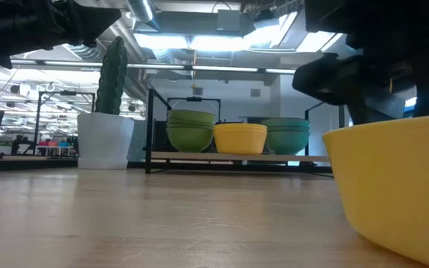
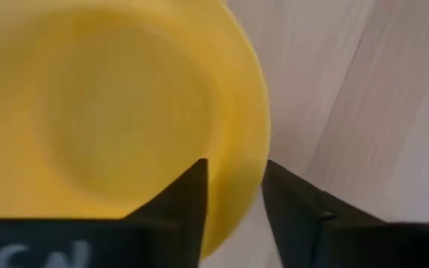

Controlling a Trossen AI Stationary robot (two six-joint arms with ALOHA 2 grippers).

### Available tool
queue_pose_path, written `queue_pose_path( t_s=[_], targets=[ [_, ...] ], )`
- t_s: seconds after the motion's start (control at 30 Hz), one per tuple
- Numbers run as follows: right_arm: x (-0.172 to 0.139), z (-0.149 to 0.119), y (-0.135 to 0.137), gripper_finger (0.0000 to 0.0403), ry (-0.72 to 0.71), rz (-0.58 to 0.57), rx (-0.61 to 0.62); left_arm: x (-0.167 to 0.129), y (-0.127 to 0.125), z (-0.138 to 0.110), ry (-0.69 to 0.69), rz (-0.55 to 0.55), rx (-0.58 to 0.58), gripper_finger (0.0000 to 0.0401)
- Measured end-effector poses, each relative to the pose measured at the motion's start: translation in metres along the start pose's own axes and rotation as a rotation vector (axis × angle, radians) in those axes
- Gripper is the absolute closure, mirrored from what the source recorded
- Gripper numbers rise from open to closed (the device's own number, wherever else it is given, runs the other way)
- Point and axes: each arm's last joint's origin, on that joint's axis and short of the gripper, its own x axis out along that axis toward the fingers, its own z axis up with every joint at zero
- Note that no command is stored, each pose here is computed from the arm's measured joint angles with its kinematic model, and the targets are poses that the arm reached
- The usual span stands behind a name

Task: Pick & Place Mini bowls
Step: Stack the yellow bowl on the top of the yellow bowl on the shelf

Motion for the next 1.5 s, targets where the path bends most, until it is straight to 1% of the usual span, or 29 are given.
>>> queue_pose_path(
  t_s=[0.1, 0.2, 0.27, 0.37, 0.47, 0.63, 0.77, 0.93, 1.0, 1.07, 1.13, 1.3, 1.43, 1.5],
  targets=[
    [0.0, -0.002, -0.002, 0.0326, 0.024, -0.006, 0.001, 0.0, 0.0, 0.0, 0.0, 0.0, 0.0, 0.0393],
    [0.0, -0.002, -0.008, 0.0382, 0.043, 0.0, 0.027, 0.0, 0.0, 0.0, 0.0, 0.0, 0.0, 0.0395],
    [-0.002, -0.001, -0.011, 0.0391, 0.034, 0.003, 0.018, 0.0, 0.0, 0.0, 0.0, 0.0, 0.0, 0.0397],
    [-0.008, 0.002, -0.017, 0.0386, 0.0, 0.006, -0.023, 0.0, 0.0, 0.0, 0.0, 0.0, 0.0, 0.0396],
    [-0.028, 0.006, -0.032, 0.0395, -0.065, 0.009, -0.021, 0.0, 0.0, 0.0, 0.0, 0.0, 0.0, 0.0394],
    [-0.073, 0.008, -0.07, 0.0394, -0.198, -0.016, 0.067, 0.0, 0.0, 0.0, 0.001, 0.0, 0.0, 0.0395],
    [-0.106, 0.004, -0.105, 0.0397, -0.299, -0.046, 0.17, 0.0, 0.0, 0.0, 0.001, 0.001, 0.0, 0.0397],
    [-0.143, -0.007, -0.159, 0.0397, -0.437, -0.133, 0.312, 0.0, 0.0, 0.0, 0.001, 0.001, 0.0, 0.0393],
    [-0.157, -0.011, -0.184, 0.0397, -0.468, -0.175, 0.384, 0.0, 0.0, 0.0, 0.001, 0.002, 0.0, 0.0393],
    [-0.17, -0.016, -0.207, 0.0397, -0.471, -0.212, 0.454, 0.0, 0.0, 0.0, 0.002, 0.003, 0.0, 0.0395],
    [-0.184, -0.02, -0.229, 0.0397, -0.455, -0.233, 0.487, 0.0, 0.0, 0.0, 0.002, 0.004, 0.0, 0.0397],
    [-0.205, -0.026, -0.278, 0.0397, -0.398, -0.24, 0.566, 0.0, 0.0, 0.0, 0.003, 0.007, 0.016, 0.0394],
    [-0.205, -0.031, -0.317, 0.0397, -0.316, -0.263, 0.641, 0.0, 0.0, -0.001, 0.006, 0.007, 0.024, 0.0393],
    [-0.196, -0.032, -0.332, 0.0397, -0.291, -0.213, 0.642, 0.0, 0.0, -0.001, 0.006, 0.007, 0.024, 0.0395]
  ],
)
